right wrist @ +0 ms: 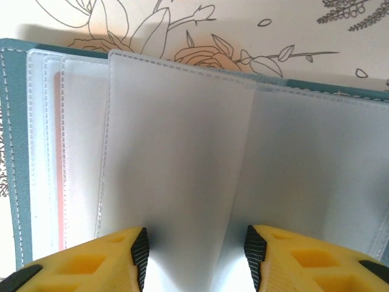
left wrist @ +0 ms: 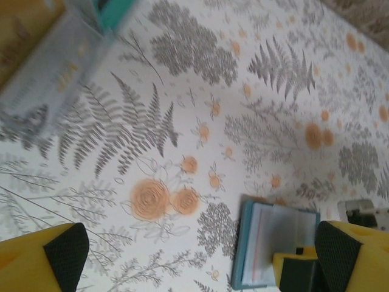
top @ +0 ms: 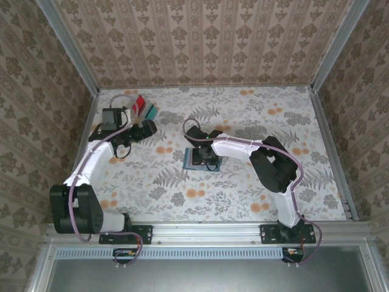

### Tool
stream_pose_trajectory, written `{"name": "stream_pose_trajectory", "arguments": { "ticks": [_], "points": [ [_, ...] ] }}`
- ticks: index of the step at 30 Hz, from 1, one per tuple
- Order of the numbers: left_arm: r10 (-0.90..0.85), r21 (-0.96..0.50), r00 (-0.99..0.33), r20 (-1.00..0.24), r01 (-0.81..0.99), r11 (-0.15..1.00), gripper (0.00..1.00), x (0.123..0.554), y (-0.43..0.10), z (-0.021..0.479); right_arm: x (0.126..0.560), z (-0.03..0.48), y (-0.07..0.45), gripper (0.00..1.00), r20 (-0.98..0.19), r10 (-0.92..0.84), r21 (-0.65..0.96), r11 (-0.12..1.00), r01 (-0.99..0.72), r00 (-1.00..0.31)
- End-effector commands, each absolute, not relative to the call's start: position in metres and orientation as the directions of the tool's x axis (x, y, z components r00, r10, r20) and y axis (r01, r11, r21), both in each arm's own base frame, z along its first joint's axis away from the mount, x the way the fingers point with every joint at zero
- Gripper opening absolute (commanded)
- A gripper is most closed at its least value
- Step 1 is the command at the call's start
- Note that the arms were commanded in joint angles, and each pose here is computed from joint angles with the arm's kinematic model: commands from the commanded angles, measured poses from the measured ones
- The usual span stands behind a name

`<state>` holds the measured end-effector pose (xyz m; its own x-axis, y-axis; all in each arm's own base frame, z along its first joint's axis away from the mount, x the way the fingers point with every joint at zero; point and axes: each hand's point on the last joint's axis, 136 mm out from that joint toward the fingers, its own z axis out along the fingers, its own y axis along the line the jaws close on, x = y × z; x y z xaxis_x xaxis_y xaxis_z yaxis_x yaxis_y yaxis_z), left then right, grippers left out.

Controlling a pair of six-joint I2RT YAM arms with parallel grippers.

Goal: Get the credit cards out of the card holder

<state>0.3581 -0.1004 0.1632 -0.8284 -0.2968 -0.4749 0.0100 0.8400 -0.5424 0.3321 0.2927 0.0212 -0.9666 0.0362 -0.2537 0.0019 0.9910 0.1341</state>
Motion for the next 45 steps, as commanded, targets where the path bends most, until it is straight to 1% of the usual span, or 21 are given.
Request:
{"name": "stream_pose_trajectory", "arguments": {
  "ticks": [1, 4, 6, 8, 10, 12, 13, 17, 23, 24, 29, 31, 35, 43, 45],
  "points": [
    [-0.276, -0.569, -0.873, -0.402, 0.002, 0.822, 0.98, 0.345, -0.116, 0.15, 0.308, -0.009, 0.267, 0.49, -0.143, 0.043, 0.074, 0.997, 0.032, -0.989],
    [-0.267, -0.618, -0.899, -0.348, 0.006, 0.787, 0.92, 0.338, -0.135, 0.14, 0.309, -0.009, 0.267, 0.42, -0.14, 0.054, 0.104, 0.994, 0.039, -0.989],
    [-0.269, -0.638, -0.917, -0.295, -0.02, 0.77, 0.87, 0.334, -0.145, 0.131, 0.308, -0.009, 0.267, 0.41, -0.141, 0.057, 0.119, 0.992, 0.04, -0.988],
    [-0.257, -0.649, -0.934, -0.25, -0.035, 0.76, 0.8, 0.331, -0.156, 0.122, 0.309, -0.008, 0.268, 0.39, -0.144, 0.058, 0.134, 0.99, 0.039, -0.988],
    [-0.233, -0.652, -0.948, -0.217, -0.036, 0.757, 0.76, 0.328, -0.168, 0.112, 0.309, -0.008, 0.269, 0.37, -0.147, 0.064, 0.15, 0.988, 0.042, -0.987],
    [-0.204, -0.66, -0.959, -0.198, -0.023, 0.751, 0.71, 0.325, -0.183, 0.106, 0.306, -0.007, 0.269, 0.36, -0.139, 0.07, 0.159, 0.986, 0.047, -0.988],
    [-0.187, -0.669, -0.964, -0.189, -0.013, 0.743, 0.68, 0.324, -0.191, 0.103, 0.311, -0.006, 0.273, 0.36, -0.156, 0.076, 0.182, 0.982, 0.047, -0.985],
    [-0.131, -0.695, -0.978, -0.16, 0.017, 0.719, 0.56, 0.318, -0.22, 0.095, 0.312, -0.003, 0.274, 0.34, -0.162, 0.085, 0.203, 0.978, 0.051, -0.983],
    [-0.083, -0.705, -0.99, -0.118, 0.025, 0.709, 0.42, 0.311, -0.244, 0.081, 0.312, -0.001, 0.274, 0.33, -0.166, 0.091, 0.214, 0.975, 0.055, -0.982],
    [-0.076, -0.701, -0.991, -0.11, 0.023, 0.712, 0.41, 0.309, -0.246, 0.078, 0.312, -0.001, 0.274, 0.34, -0.164, 0.093, 0.214, 0.975, 0.056, -0.982],
    [-0.082, -0.685, -0.993, -0.079, -0.005, 0.729, 0.4, 0.304, -0.254, 0.061, 0.312, -0.003, 0.275, 0.33, -0.153, 0.096, 0.209, 0.976, 0.063, -0.984],
    [-0.049, -0.683, -0.997, -0.067, 0.01, 0.73, 0.4, 0.294, -0.265, 0.056, 0.312, -0.004, 0.273, 0.33, -0.149, 0.095, 0.197, 0.978, 0.065, -0.984],
    [-0.029, -0.68, -0.997, -0.066, 0.024, 0.733, 0.38, 0.292, -0.272, 0.054, 0.311, -0.006, 0.271, 0.32, -0.142, 0.09, 0.178, 0.982, 0.064, -0.986],
    [-0.018, -0.649, -0.999, -0.042, 0.013, 0.761, 0.22, 0.291, -0.273, 0.037, 0.315, 0.001, 0.274, 0.3, -0.168, 0.107, 0.21, 0.975, 0.071, -0.98],
    [-0.019, -0.638, -1.0, -0.022, -0.001, 0.77, 0.2, 0.289, -0.271, 0.031, 0.318, 0.008, 0.275, 0.29, -0.187, 0.113, 0.227, 0.971, 0.069, -0.976]
  ]
}}
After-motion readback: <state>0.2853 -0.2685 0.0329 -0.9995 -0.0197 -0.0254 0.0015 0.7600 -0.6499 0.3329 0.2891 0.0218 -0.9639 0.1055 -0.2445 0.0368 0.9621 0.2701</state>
